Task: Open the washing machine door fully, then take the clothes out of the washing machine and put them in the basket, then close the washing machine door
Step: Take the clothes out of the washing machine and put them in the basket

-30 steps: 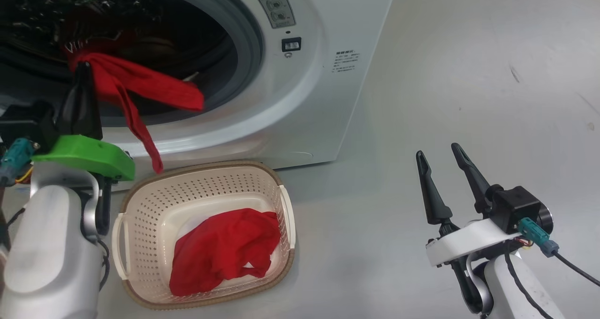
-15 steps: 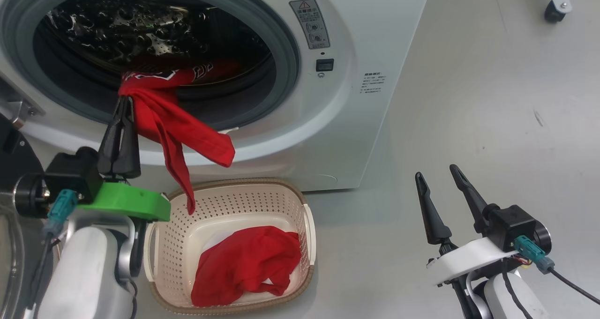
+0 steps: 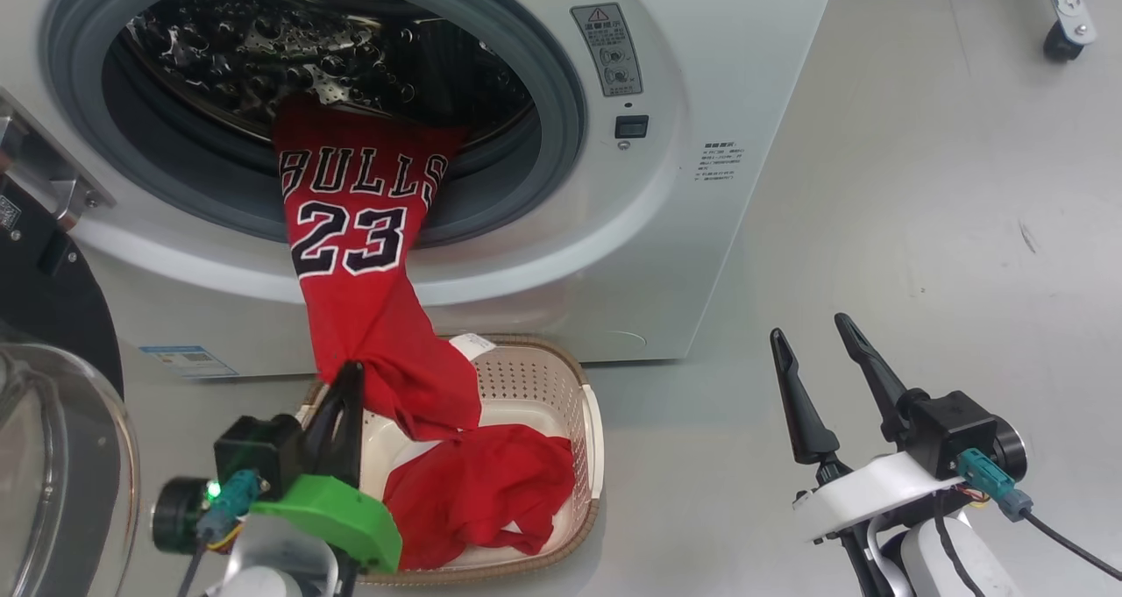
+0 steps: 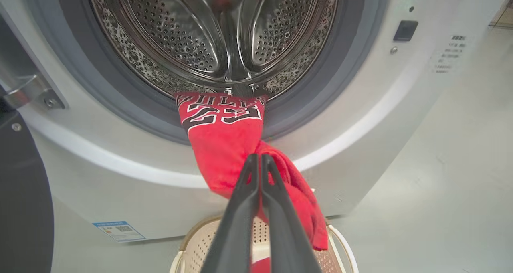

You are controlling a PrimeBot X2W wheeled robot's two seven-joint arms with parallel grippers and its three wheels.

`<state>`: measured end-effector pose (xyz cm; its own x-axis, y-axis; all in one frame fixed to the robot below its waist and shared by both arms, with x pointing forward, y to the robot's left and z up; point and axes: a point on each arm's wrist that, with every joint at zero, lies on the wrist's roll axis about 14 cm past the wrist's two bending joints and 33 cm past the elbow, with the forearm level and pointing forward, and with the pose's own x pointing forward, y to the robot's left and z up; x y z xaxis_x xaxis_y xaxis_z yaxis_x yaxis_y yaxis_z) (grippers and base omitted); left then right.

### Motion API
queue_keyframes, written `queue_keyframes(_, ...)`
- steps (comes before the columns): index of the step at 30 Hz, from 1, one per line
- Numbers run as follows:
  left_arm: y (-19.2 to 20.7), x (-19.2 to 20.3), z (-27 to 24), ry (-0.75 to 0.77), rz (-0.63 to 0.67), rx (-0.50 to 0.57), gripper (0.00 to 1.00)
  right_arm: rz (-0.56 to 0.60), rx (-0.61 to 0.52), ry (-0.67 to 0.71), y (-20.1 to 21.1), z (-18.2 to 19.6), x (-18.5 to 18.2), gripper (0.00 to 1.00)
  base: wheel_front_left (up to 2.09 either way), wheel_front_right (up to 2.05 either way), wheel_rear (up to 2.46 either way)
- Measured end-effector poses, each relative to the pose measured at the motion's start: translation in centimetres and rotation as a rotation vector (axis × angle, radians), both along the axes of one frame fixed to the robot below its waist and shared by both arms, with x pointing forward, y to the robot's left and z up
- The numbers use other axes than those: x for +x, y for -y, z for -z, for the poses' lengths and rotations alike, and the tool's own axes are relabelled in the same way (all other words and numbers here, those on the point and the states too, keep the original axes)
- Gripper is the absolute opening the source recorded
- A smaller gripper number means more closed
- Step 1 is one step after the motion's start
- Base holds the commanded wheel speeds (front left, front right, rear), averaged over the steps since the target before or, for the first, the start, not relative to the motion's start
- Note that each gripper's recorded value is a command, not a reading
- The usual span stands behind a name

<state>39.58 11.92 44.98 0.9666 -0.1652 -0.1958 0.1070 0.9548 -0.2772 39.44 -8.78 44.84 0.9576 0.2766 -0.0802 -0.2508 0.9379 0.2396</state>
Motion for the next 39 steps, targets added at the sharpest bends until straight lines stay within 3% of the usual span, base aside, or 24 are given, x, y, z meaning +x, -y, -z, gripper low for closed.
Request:
queue_keyframes(19,2.3,-6.2,11.7,-0.494,0.078,-0.078,0.0,-0.005,0.003,-0.027,-0.1,1.0,0.6,1.0,0.0,0.0,0.0)
queue_keyframes(39,5.2,-1.5,18.3,-0.704,0.144,-0.097,0.0,0.071,-0.019,-0.071,2.8,3.2,2.5,1.0,0.0,0.0,0.0)
